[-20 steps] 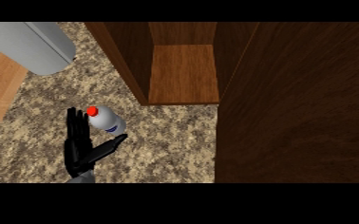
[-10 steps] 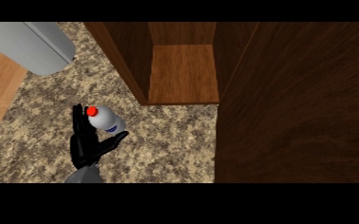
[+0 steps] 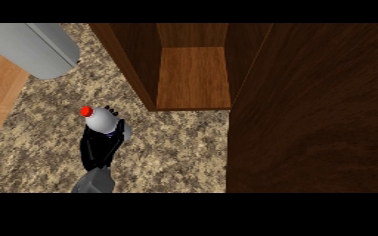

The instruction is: Pick up the bottled water, place it into the cabinet and close the cabinet

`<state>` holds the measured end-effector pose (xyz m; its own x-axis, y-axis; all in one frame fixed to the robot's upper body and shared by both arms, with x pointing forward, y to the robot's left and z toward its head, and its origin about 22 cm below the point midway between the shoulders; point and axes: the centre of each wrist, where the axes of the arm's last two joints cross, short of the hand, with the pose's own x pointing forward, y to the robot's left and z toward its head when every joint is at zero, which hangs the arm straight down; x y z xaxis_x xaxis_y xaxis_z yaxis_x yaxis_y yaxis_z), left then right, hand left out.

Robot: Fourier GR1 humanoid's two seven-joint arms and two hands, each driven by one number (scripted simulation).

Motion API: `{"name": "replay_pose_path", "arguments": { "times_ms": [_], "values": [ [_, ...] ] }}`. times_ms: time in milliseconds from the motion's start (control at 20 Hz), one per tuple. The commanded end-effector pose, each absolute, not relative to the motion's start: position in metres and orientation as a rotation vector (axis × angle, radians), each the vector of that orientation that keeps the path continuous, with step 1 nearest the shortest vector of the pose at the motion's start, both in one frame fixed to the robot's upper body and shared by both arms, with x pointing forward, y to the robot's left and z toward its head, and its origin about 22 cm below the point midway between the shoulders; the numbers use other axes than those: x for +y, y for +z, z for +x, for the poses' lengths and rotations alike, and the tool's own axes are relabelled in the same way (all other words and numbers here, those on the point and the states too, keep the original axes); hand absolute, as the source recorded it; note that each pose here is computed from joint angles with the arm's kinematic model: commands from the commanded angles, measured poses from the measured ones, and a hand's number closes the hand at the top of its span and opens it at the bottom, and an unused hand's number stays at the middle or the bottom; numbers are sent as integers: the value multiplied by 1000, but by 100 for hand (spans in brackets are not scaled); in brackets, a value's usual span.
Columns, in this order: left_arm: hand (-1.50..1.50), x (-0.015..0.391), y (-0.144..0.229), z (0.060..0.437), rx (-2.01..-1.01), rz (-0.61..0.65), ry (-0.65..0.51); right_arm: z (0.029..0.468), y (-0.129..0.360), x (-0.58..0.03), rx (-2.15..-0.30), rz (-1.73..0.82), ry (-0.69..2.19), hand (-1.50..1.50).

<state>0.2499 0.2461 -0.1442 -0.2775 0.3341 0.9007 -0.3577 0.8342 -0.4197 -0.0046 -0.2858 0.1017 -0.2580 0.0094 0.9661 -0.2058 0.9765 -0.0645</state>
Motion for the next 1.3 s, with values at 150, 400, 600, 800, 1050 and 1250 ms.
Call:
{"name": "replay_pose_path", "arguments": {
  "times_ms": [150, 400, 600, 800, 1050, 1250],
  "values": [
    [150, 247, -140, 272, -1770, -2, 705, 7, 123, -287, -1892, 159, 215, -150],
    [150, 244, -118, 288, -1867, 73, 693, -5, 130, -281, -1897, 155, 209, -150],
    [150, 253, -132, 271, -1844, -79, 556, -1, 130, -282, -1897, 161, 210, -150],
    [150, 240, -138, 251, -1824, -239, 407, -4, 129, -287, -1896, 171, 215, -150],
    [150, 221, -101, 272, -1857, -321, 356, 0, 120, -295, -1902, 138, 201, -150],
    [150, 186, -76, 281, -1846, -381, 284, 1, 118, -290, -1900, 136, 203, -150]
  ]
}}
